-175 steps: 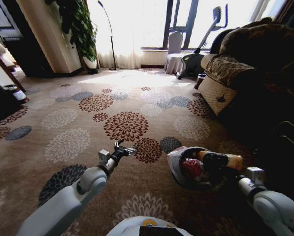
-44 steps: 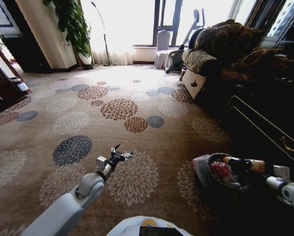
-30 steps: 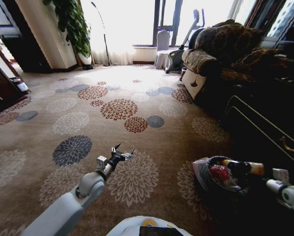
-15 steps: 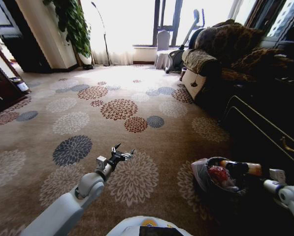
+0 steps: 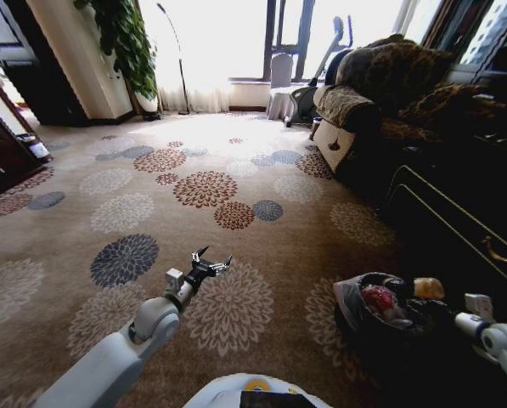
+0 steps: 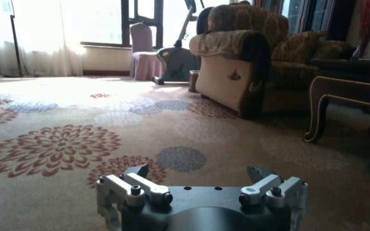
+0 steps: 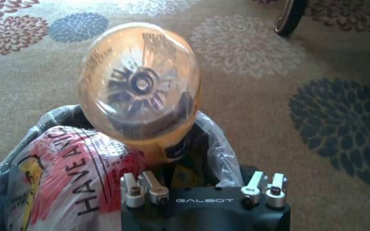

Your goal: Pick up the trash from the ground and place it into the trash bin.

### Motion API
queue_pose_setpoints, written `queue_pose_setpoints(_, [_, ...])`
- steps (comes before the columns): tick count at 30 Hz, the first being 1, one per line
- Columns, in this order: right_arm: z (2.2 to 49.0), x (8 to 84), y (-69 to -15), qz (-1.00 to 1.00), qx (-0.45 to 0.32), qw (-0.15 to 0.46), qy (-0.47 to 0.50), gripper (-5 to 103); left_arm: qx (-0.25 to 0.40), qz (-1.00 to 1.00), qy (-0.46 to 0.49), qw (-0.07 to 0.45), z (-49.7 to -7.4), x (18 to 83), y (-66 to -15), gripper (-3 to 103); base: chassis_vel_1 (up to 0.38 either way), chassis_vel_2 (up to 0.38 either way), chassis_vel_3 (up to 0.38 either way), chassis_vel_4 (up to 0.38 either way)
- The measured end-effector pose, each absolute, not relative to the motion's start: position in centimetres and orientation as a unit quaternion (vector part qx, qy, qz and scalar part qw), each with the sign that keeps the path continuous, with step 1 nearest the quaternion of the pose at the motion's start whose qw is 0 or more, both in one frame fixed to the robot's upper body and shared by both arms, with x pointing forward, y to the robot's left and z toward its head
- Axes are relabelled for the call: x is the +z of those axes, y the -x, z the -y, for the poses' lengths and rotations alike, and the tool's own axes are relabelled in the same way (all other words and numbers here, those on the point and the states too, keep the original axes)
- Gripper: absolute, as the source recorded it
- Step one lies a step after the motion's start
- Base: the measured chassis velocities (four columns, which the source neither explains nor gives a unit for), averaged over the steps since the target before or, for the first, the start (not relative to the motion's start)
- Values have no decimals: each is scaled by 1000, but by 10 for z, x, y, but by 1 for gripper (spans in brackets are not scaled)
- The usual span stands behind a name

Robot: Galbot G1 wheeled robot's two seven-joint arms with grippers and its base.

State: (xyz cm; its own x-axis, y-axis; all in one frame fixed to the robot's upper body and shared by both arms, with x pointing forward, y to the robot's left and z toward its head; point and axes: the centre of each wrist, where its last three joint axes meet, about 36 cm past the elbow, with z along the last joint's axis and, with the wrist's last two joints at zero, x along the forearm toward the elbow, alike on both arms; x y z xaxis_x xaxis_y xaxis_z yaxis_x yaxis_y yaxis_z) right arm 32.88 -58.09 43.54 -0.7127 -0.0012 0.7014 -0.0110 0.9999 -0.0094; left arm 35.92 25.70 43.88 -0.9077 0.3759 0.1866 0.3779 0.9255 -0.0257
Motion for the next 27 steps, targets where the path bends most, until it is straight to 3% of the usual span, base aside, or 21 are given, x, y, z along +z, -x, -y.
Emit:
queue_pose_setpoints(4, [582,439,-326,925,9,380,-4,82,-5,977,193,93,-256,440,-359,100,0,0,0,0])
queue_pose_setpoints(7, [583,442,-321,925,11,380,-6,97,-2,976,195,92,-255,439,-359,100,0,0,0,0])
queue_pose_setpoints(27, [580,449,-329,939,44,341,16,100,1,976,200,85,-255,439,-357,100,0,0,0,0])
